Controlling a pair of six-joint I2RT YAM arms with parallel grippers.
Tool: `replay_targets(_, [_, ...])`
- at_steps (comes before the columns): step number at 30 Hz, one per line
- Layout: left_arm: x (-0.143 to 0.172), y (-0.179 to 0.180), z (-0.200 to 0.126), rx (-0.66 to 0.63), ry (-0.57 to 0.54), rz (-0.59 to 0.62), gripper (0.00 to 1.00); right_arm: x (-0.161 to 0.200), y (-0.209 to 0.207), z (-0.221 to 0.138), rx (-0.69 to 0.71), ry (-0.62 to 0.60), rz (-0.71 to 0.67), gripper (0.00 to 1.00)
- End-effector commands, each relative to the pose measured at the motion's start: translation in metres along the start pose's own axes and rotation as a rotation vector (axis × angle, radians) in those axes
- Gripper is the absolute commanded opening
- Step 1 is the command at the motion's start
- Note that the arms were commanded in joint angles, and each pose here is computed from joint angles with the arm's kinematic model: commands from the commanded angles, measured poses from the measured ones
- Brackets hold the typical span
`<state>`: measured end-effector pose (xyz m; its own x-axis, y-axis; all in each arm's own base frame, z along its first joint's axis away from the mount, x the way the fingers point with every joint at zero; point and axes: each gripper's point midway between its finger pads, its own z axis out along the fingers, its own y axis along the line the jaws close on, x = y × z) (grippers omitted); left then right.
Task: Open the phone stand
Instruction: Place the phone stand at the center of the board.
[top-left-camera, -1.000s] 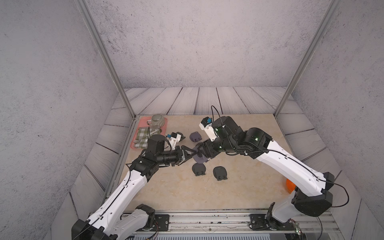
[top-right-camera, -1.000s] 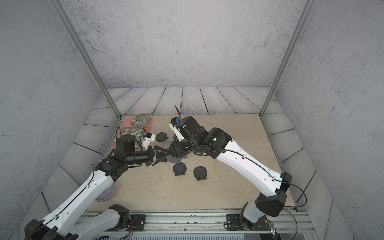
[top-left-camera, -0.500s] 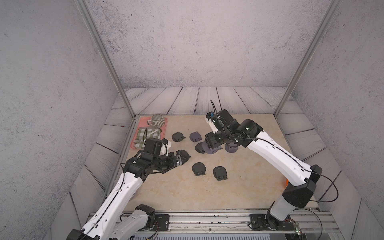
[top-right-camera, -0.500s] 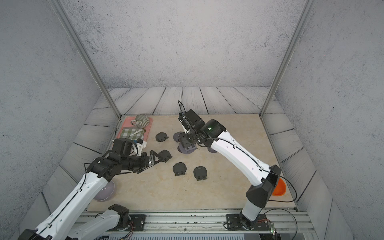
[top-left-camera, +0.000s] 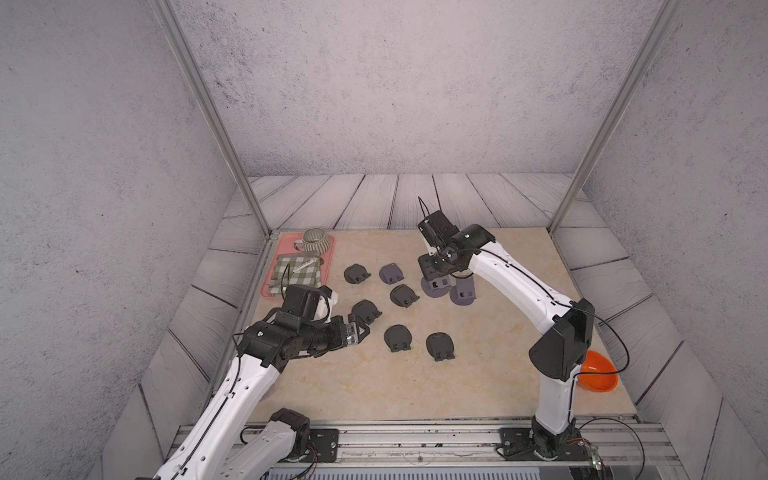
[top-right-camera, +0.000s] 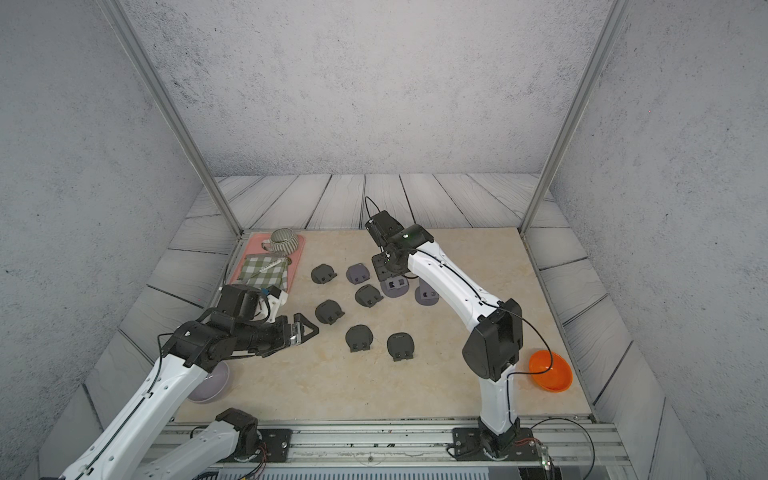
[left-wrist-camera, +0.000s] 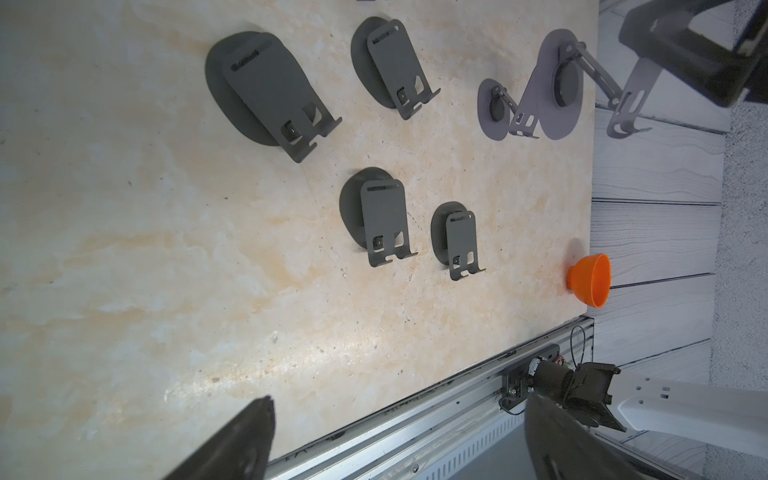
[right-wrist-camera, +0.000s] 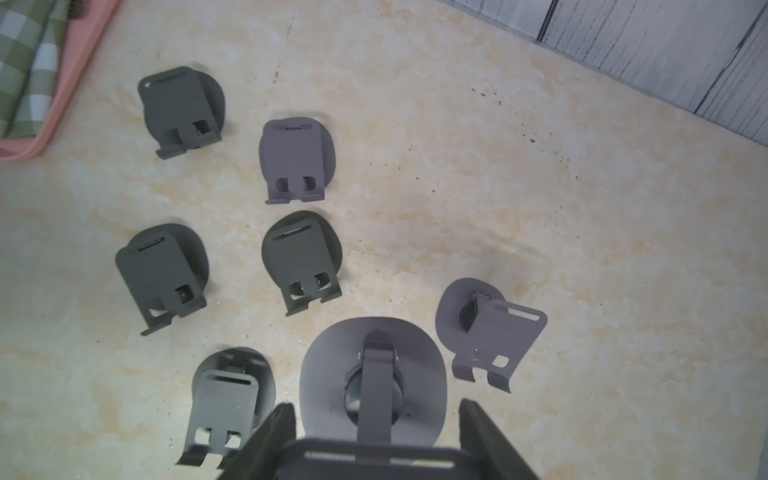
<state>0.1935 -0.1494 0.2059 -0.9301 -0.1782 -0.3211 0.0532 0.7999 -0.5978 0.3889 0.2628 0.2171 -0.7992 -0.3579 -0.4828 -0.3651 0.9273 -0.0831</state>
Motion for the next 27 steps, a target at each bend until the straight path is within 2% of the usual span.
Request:
replay_targets(1, [0.004, 0.004, -0.004, -0.016, 0.005, 0.019, 0.98, -0.009, -0.004, 0.008, 0.011, -0.002, 0.011, 0.58])
replay_targets(8, [0.006, 0.007, -0.001, -0.024, 0.015, 0.013, 0.98, -0.005, -0.002, 0.049, -0.011, 0.064, 0.035, 0.58])
replay_targets(27, [0.009, 0.011, 0.007, -0.028, 0.037, -0.012, 0.98, 0.01, -0.025, 0.122, -0.027, 0.178, 0.117, 0.56])
